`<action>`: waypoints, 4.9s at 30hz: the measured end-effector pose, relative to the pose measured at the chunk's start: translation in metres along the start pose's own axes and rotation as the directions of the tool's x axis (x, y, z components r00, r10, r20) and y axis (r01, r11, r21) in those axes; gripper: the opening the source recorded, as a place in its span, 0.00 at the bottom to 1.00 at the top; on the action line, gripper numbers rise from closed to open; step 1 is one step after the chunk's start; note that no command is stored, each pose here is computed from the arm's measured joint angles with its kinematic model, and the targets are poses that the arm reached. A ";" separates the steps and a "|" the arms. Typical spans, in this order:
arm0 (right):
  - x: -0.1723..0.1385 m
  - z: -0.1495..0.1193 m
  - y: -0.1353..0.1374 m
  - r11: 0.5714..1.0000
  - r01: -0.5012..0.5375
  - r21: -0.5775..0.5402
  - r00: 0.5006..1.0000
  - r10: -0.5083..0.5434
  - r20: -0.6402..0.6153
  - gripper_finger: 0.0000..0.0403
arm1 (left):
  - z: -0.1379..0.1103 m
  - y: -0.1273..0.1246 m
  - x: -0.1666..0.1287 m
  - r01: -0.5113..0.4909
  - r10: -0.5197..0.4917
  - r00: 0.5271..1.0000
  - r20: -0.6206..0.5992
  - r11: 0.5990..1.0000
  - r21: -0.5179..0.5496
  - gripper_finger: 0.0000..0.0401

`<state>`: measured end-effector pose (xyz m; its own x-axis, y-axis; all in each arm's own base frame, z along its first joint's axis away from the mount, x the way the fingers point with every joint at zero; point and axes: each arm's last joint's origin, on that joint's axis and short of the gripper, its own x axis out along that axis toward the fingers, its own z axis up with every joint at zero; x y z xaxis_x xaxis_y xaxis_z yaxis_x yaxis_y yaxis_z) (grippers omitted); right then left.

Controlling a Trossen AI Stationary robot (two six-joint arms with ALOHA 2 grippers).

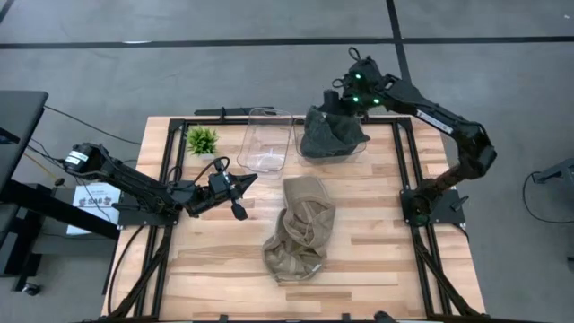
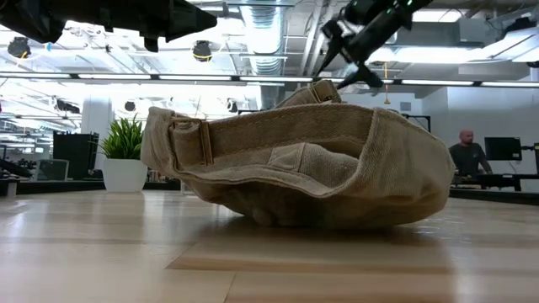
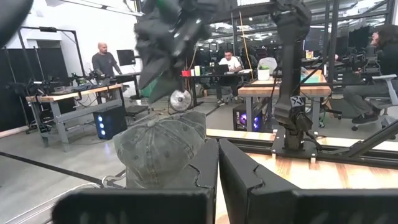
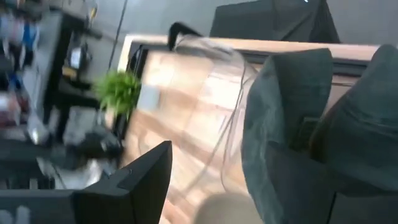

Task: Pick & Place hat
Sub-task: Put the top light brown cap into the left transparent bin

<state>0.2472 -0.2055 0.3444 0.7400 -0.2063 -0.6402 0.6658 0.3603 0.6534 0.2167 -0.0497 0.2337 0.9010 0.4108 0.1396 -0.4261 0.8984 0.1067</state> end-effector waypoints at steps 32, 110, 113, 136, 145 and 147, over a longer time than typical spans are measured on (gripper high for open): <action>-0.030 -0.182 0.044 0.464 -0.079 -0.883 0.995 0.085 -0.044 0.62 | 0.000 0.000 0.000 0.000 0.000 1.000 0.000 1.000 -0.001 0.03; 0.044 -0.377 -0.010 -0.025 -0.199 -0.980 0.944 0.264 -0.198 0.62 | -0.020 -0.025 0.003 0.450 -0.482 0.876 0.019 0.803 -0.391 0.03; 0.045 -0.377 -0.012 -0.030 -0.196 -0.980 0.950 0.242 -0.197 0.62 | -0.028 -0.029 0.006 0.435 -0.470 0.882 0.004 0.813 -0.388 0.03; 0.063 -0.347 -0.037 0.064 0.020 -0.998 0.999 -0.032 0.018 0.58 | -0.036 -0.032 0.010 0.373 -0.407 0.913 -0.005 0.842 -0.390 0.03; 0.075 -0.321 -0.047 0.283 0.125 -0.951 0.988 -0.125 0.093 0.39 | -0.036 -0.032 0.010 0.373 -0.407 0.913 -0.005 0.842 -0.390 0.03; 0.077 -0.315 -0.049 0.334 0.152 -0.930 0.983 -0.147 0.107 0.35 | -0.036 -0.032 0.010 0.373 -0.407 0.913 -0.005 0.842 -0.390 0.03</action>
<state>0.2414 0.0473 0.1356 0.6397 -0.3536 -0.6824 0.2455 0.9354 -0.2546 0.2421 -0.0685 0.1961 0.9968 0.0102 0.0791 0.0093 0.9703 -0.2416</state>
